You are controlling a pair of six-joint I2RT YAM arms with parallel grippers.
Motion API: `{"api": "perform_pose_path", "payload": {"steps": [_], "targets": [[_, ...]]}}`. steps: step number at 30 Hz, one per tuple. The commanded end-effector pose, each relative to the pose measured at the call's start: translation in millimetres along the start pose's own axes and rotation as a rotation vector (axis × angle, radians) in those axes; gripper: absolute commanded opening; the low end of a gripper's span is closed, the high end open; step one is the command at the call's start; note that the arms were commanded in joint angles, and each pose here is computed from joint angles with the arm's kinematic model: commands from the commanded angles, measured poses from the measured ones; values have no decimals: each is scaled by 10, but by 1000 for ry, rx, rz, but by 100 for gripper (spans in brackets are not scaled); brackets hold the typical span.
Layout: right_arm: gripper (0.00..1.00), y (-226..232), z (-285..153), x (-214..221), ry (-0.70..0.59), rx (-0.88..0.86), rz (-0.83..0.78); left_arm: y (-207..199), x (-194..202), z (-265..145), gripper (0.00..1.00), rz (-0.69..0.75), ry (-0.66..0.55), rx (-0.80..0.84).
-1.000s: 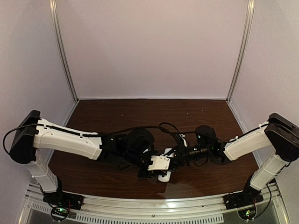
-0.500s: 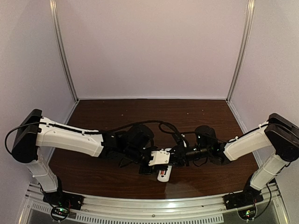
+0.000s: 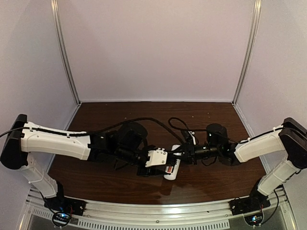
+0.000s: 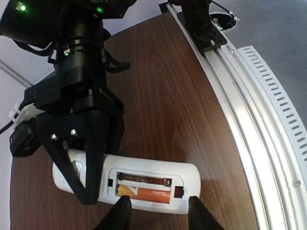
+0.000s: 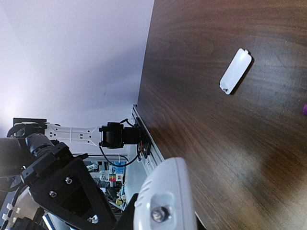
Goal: Load the batteries into the remote control
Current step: Pick up the battery from the center of the board.
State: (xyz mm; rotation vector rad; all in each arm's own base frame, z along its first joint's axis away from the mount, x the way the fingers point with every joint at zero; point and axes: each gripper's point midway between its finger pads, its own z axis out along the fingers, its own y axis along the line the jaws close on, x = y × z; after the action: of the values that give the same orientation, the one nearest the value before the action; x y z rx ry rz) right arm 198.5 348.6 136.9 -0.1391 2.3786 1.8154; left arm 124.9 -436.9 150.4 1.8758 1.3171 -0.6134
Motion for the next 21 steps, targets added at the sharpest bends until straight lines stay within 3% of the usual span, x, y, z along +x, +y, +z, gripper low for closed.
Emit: {"api": "perform_pose_path", "payload": {"steps": [1, 5, 8, 12, 18, 21], "targets": [[0, 79, -162, -182, -62, 9, -93, 121, -309, -304, 49, 7, -102, -110], [0, 28, -386, -354, -130, 39, -113, 395, -386, -480, 69, -69, -134, -267], [0, -27, -678, -551, -219, 55, -114, 588, -345, -499, 96, -183, -117, -322], [0, -84, -1048, -722, -319, 114, -145, 774, -150, -364, 97, -331, -57, -252], [0, -60, -1427, -783, -407, 159, -210, 1004, 189, -151, 97, -412, 19, -253], [0, -15, -1560, -763, -439, 152, -246, 1086, 482, 95, 84, -464, 125, -205]]}}
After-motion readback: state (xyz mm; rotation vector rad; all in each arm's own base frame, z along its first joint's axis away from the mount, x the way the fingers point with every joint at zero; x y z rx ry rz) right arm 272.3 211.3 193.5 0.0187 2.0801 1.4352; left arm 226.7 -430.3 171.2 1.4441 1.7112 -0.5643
